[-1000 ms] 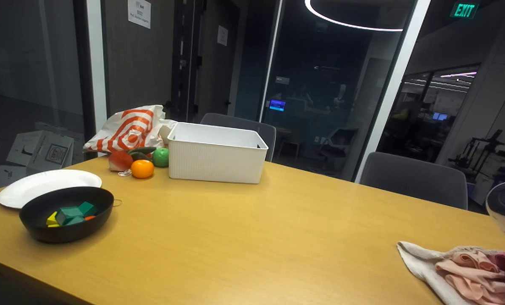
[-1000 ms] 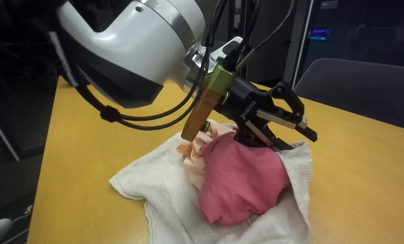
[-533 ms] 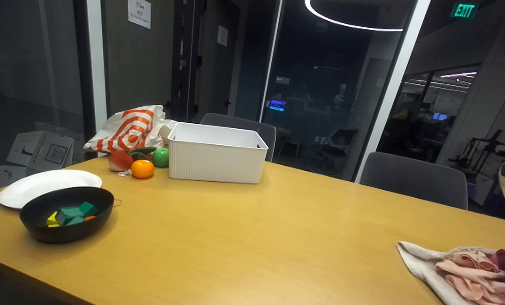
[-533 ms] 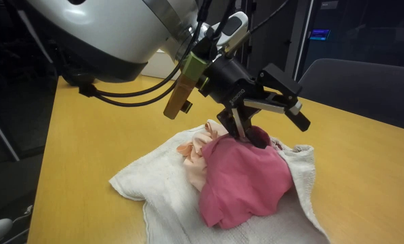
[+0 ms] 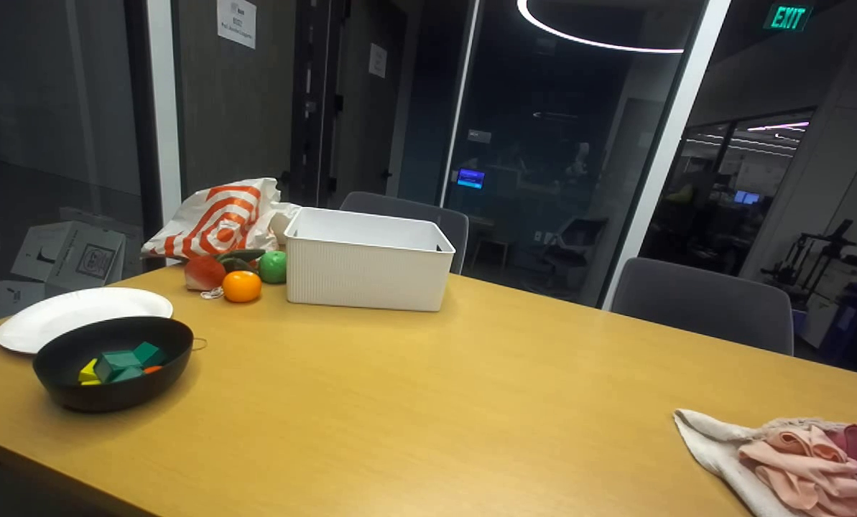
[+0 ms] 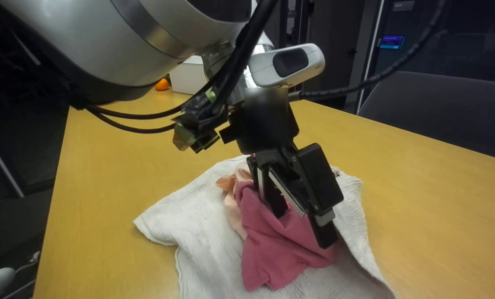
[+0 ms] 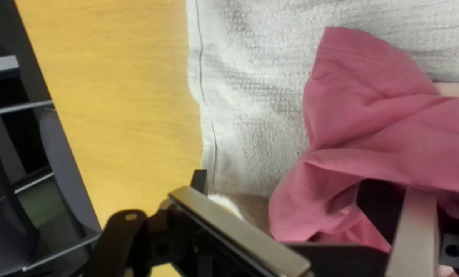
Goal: Unfold the white towel, remove the two shirts from the towel and put them on the table
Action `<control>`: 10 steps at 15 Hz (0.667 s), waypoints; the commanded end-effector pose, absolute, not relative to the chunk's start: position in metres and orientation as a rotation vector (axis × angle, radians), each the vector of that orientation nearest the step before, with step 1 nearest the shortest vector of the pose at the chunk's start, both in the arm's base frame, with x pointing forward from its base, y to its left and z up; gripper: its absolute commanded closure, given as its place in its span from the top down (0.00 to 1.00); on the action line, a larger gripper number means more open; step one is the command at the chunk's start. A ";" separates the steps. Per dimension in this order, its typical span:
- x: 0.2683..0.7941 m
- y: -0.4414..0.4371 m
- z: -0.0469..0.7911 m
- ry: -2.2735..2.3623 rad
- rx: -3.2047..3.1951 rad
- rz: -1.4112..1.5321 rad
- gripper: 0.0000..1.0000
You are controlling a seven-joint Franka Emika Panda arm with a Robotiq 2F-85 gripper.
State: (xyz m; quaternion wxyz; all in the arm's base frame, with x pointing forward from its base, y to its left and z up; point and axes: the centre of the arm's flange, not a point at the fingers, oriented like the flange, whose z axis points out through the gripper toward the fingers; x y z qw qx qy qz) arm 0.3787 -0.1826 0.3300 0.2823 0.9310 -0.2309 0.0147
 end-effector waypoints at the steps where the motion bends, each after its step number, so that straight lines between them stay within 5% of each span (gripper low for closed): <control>1: 0.357 -0.191 0.342 -0.801 2.559 0.091 1.00; 10: 0.352 -0.176 0.344 -0.832 2.730 0.130 1.00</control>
